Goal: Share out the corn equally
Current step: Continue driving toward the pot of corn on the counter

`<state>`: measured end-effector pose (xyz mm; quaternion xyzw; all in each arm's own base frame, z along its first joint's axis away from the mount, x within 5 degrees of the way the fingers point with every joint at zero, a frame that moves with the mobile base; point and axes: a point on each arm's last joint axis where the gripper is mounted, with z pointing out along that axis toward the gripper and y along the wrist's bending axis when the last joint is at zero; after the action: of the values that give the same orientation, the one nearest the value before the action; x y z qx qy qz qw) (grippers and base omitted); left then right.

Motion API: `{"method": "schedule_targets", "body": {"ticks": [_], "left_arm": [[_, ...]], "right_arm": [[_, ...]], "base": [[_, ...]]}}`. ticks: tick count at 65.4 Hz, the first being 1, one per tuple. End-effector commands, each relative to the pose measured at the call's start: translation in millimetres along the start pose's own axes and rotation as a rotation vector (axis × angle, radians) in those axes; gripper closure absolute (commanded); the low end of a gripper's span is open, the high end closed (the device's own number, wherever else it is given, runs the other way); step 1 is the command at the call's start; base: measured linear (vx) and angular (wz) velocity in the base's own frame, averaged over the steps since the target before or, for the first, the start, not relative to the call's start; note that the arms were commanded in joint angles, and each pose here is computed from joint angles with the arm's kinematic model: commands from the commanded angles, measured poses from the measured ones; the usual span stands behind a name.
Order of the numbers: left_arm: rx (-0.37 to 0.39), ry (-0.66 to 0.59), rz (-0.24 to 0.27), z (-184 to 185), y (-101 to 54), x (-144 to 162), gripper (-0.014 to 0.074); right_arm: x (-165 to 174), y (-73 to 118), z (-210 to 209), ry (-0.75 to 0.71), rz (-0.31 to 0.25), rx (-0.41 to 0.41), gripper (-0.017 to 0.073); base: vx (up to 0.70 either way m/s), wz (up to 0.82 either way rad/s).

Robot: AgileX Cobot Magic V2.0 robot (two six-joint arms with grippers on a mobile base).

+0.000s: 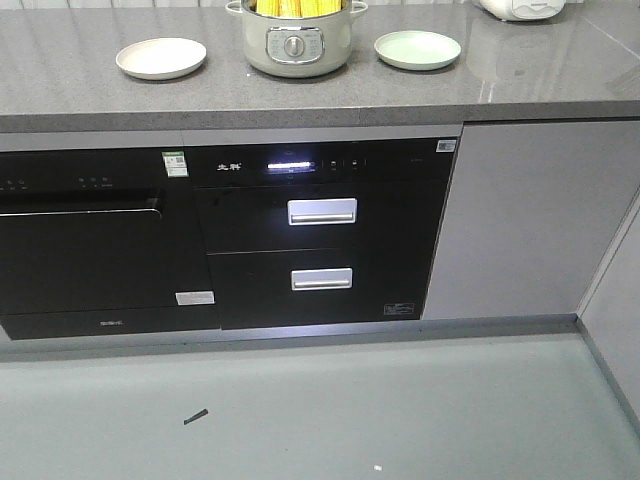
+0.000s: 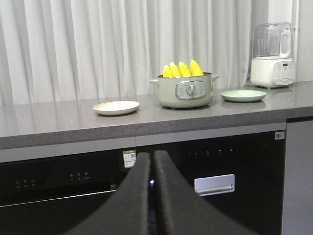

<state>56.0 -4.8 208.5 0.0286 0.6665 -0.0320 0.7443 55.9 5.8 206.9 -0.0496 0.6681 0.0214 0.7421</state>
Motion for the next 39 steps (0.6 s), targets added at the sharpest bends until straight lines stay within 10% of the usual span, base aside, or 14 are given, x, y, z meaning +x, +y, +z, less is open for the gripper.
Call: {"method": "schedule_targets", "body": {"ticks": [1,39], "left_arm": [[0.000,-0.077,0.000,-1.4,0.0,-2.9,0.0600],[0.000,-0.077,0.000,-1.4,0.0,-2.9,0.0600]], "right_arm": [[-4.7,-0.2,-0.2,-0.072,-0.010,0.006,0.0570],[-4.7,-0.2,-0.2,-0.072,-0.010,0.006,0.0570]], "base": [[0.15,0.00],[0.13,0.01]]}}
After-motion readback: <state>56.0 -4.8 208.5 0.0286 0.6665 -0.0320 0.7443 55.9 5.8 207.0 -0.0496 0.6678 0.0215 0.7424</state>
